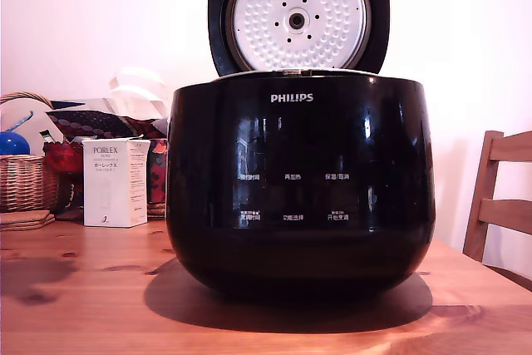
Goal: Close the rice cooker by pressing the lid down with medium force
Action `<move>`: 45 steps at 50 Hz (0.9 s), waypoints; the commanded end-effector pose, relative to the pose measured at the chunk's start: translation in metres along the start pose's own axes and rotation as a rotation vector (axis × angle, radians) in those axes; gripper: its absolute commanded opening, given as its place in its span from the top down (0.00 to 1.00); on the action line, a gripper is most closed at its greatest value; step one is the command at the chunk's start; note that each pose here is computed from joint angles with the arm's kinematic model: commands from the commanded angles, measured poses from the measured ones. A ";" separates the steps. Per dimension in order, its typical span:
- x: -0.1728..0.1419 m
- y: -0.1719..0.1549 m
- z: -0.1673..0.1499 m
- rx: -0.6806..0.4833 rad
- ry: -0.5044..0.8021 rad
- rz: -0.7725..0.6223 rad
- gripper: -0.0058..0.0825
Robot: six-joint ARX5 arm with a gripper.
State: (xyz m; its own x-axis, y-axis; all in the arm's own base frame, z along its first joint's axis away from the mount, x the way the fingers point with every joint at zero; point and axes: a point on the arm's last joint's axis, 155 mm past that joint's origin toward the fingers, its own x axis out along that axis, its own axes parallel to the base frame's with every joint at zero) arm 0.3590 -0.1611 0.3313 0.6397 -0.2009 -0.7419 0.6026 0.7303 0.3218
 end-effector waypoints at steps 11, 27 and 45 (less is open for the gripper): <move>-0.007 0.031 0.046 -0.013 -0.190 0.101 0.96; -0.031 0.058 0.107 0.038 -0.446 0.217 0.96; -0.012 0.057 0.144 0.102 -0.580 0.175 0.96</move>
State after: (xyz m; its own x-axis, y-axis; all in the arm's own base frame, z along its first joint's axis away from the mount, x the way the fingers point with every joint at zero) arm 0.4331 -0.2068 0.4627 0.8750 -0.4364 -0.2095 0.4802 0.7285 0.4885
